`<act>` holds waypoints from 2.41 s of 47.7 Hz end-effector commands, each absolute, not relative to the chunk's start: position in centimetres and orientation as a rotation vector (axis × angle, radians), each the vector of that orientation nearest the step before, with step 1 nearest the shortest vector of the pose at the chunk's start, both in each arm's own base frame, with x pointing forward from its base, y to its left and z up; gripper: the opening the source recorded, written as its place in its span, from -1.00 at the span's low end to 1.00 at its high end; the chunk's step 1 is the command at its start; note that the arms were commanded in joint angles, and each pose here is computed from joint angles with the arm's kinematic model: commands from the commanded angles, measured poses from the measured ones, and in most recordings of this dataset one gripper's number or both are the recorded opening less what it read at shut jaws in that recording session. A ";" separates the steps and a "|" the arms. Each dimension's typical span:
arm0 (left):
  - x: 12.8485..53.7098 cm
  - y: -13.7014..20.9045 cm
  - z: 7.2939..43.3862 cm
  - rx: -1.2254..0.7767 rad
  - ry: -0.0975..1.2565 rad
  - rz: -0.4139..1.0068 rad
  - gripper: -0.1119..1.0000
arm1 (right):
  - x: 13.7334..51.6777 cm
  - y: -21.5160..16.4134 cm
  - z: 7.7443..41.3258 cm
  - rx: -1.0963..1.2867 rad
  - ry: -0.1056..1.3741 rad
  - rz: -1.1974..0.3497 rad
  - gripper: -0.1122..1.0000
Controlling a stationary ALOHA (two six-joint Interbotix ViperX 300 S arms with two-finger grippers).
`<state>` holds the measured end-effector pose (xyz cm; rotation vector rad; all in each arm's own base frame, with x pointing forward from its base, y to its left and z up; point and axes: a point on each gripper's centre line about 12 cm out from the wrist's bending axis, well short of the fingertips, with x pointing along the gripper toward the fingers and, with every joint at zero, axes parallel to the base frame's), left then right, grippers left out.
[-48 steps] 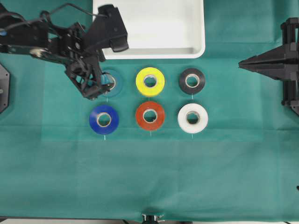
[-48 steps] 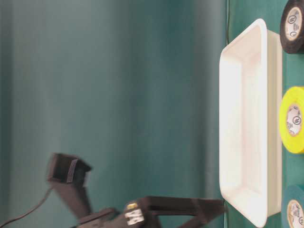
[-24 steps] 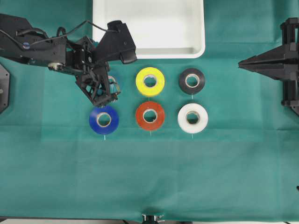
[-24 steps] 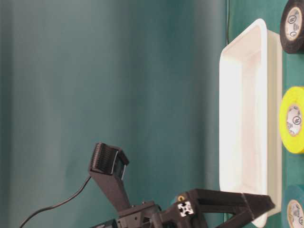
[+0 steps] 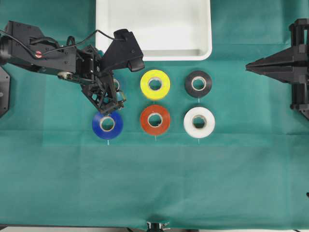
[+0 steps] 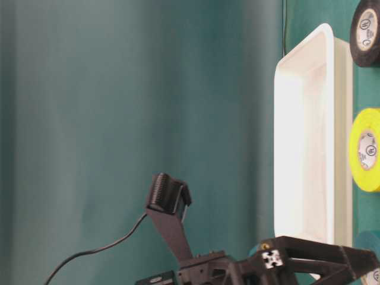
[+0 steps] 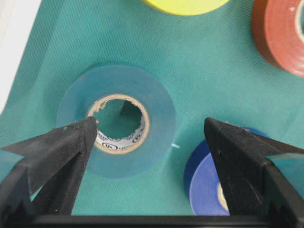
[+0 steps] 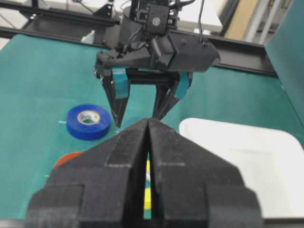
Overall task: Place the tape from the fixed location into the white case.
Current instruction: 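Lower the left gripper fingers into the teal roll's center hole, then close the left gripper on the teal roll's inner rim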
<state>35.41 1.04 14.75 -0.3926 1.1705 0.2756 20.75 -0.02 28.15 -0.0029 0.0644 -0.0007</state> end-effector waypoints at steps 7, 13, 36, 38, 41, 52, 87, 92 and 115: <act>36.0 0.5 14.9 -0.388 1.129 0.254 0.96 | 21.0 -0.1 29.1 -0.006 0.041 -0.002 -0.81; 36.0 0.5 14.2 -0.388 1.135 0.256 0.96 | 21.1 0.0 29.1 -0.004 0.043 -0.001 -0.81; 36.0 0.5 12.6 -0.386 1.146 0.257 0.96 | 21.1 -0.1 29.1 -0.004 0.044 -0.002 -0.81; 36.0 0.5 12.6 -0.387 1.146 0.258 0.96 | 21.1 0.0 29.1 -0.004 0.044 -0.001 -0.81; 36.0 0.5 12.6 -0.387 1.146 0.258 0.95 | 21.1 0.0 29.1 -0.004 0.044 -0.001 -0.81; 36.0 0.5 12.6 -0.387 1.146 0.258 0.95 | 21.1 -0.1 29.1 -0.004 0.044 -0.002 -0.81; 36.2 0.4 12.9 -0.380 1.142 0.251 -0.40 | 21.1 -0.1 29.1 -0.006 0.043 -0.002 -0.81; 36.3 0.3 13.0 -0.378 1.141 0.248 -0.40 | 21.1 0.0 29.1 -0.006 0.043 -0.001 -0.81; 36.1 0.3 14.8 -0.377 1.120 0.241 -0.40 | 21.1 -0.1 29.1 -0.006 0.043 -0.002 -0.81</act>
